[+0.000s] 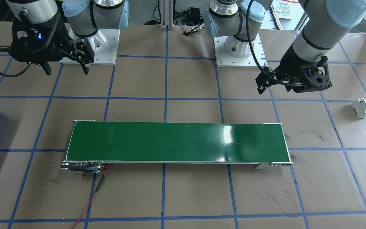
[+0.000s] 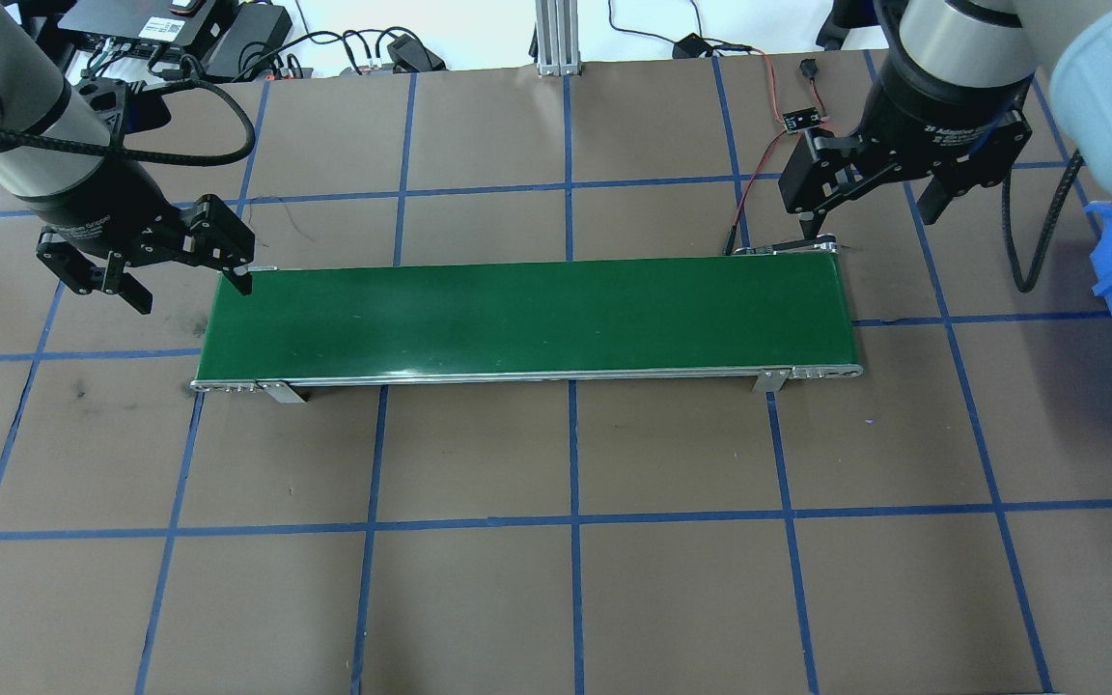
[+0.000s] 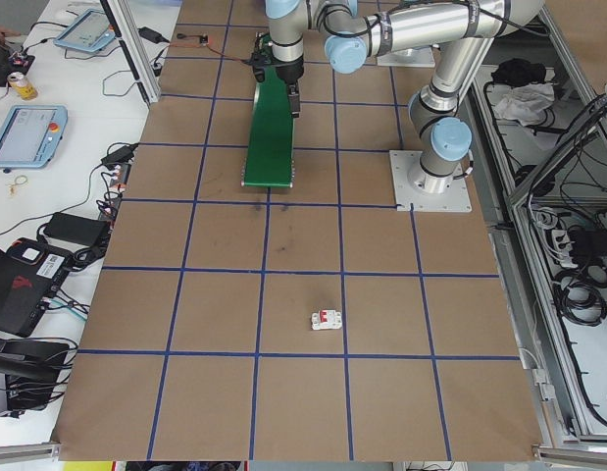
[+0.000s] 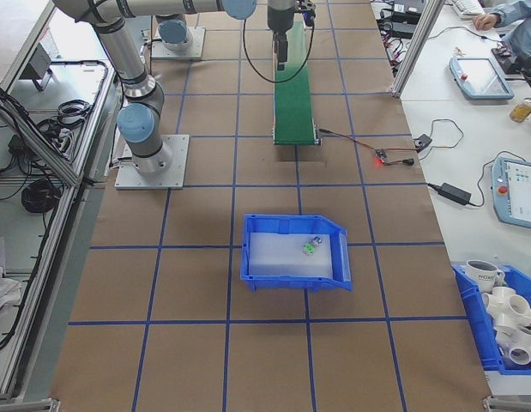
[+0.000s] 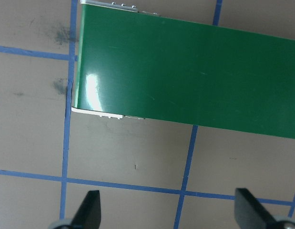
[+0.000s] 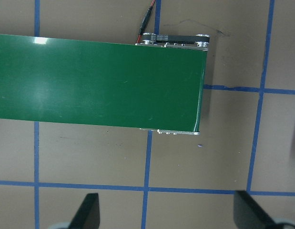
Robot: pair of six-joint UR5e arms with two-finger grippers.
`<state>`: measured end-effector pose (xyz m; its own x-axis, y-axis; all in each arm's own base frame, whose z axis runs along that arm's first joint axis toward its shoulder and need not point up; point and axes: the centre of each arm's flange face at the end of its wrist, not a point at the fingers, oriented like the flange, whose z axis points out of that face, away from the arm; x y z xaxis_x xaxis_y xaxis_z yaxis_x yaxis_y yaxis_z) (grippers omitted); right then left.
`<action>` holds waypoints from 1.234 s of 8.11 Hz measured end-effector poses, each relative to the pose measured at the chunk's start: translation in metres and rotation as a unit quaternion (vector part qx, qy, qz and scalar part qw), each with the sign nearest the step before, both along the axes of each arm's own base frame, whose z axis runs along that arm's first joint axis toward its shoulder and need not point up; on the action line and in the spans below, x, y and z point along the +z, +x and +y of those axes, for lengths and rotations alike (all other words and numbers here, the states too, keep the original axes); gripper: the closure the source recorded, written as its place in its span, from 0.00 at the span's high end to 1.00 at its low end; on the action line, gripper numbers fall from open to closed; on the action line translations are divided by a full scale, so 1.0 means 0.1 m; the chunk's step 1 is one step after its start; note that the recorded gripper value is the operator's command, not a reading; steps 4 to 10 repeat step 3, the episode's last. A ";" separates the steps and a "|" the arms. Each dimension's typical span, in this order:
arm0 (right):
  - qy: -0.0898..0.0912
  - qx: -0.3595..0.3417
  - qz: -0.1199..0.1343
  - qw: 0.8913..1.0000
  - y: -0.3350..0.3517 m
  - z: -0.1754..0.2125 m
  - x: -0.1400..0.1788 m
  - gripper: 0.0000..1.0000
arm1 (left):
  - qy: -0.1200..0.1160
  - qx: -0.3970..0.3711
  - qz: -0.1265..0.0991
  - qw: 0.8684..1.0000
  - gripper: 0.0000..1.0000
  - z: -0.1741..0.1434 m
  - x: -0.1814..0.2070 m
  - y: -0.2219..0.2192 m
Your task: Move button from left to right
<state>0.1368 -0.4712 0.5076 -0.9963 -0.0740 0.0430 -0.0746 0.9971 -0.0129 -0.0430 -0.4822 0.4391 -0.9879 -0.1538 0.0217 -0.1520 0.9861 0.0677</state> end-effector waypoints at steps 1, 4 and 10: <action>0.001 -0.004 0.000 1.000 0.06 0.02 -0.01 1.00 | 0.001 0.000 0.000 1.000 1.00 0.00 -0.01 -0.02; 0.001 -0.005 0.001 1.000 0.10 0.03 -0.01 1.00 | 0.001 0.000 -0.002 1.000 1.00 0.01 0.00 -0.03; 0.001 -0.005 0.001 1.000 0.10 0.03 -0.01 1.00 | 0.001 0.000 -0.002 1.000 1.00 0.01 0.00 -0.03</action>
